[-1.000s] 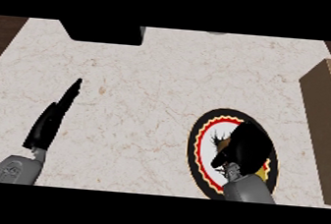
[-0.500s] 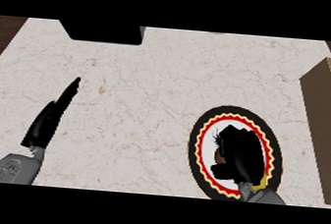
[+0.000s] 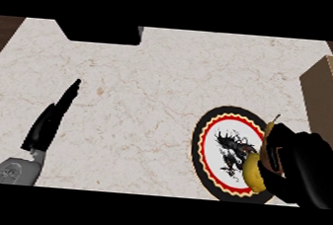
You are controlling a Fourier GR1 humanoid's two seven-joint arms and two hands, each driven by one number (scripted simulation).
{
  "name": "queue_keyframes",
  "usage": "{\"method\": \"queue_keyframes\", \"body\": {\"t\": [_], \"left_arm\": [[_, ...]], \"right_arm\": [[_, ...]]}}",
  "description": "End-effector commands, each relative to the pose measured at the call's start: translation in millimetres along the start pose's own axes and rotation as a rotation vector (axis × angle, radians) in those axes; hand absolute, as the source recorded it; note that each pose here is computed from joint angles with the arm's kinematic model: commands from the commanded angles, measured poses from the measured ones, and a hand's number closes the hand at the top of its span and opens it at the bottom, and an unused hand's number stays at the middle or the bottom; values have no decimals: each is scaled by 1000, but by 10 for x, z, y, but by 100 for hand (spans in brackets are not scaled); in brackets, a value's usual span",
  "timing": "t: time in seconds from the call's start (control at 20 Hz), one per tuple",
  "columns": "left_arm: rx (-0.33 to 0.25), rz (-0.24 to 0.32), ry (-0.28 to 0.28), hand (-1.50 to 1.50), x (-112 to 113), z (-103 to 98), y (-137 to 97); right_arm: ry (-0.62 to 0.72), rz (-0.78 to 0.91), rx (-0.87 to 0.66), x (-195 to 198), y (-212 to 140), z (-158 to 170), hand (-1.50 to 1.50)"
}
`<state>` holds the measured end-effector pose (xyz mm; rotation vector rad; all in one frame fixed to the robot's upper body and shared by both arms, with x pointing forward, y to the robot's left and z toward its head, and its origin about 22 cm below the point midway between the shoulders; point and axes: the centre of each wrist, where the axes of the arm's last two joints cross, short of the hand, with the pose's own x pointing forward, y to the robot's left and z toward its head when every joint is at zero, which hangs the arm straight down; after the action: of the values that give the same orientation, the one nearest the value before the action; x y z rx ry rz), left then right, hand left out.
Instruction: Pick the pear from the plate and place it in the cardboard box
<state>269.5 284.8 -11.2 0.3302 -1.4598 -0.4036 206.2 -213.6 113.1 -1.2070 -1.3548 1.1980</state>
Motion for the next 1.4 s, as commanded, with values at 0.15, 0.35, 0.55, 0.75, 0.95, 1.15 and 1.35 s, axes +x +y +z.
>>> {"method": "queue_keyframes", "body": {"t": [0.15,0.35,0.55,0.75,0.95,1.15,1.35], "left_arm": [[4,-13,-14,0,69,22,-45],[-11,8,-7,0,-167,82,98],[-19,-13,-12,0,31,-9,20],[-7,-3,-18,0,98,-55,-8],[-18,-8,-7,0,14,6,-151],[0,-6,-17,0,96,-46,105],[-10,5,-16,0,27,-129,9]], "right_arm": [[134,46,-161,-243,-734,370,150],[262,0,-218,-478,-1008,215,150],[324,-54,-265,-734,-1367,259,150],[402,-82,-276,-1156,-1493,172,150],[457,-30,-220,-1650,-1349,99,150],[480,12,-157,-1886,-1171,-26,150],[537,-8,-67,-2384,-996,-149,150]]}}
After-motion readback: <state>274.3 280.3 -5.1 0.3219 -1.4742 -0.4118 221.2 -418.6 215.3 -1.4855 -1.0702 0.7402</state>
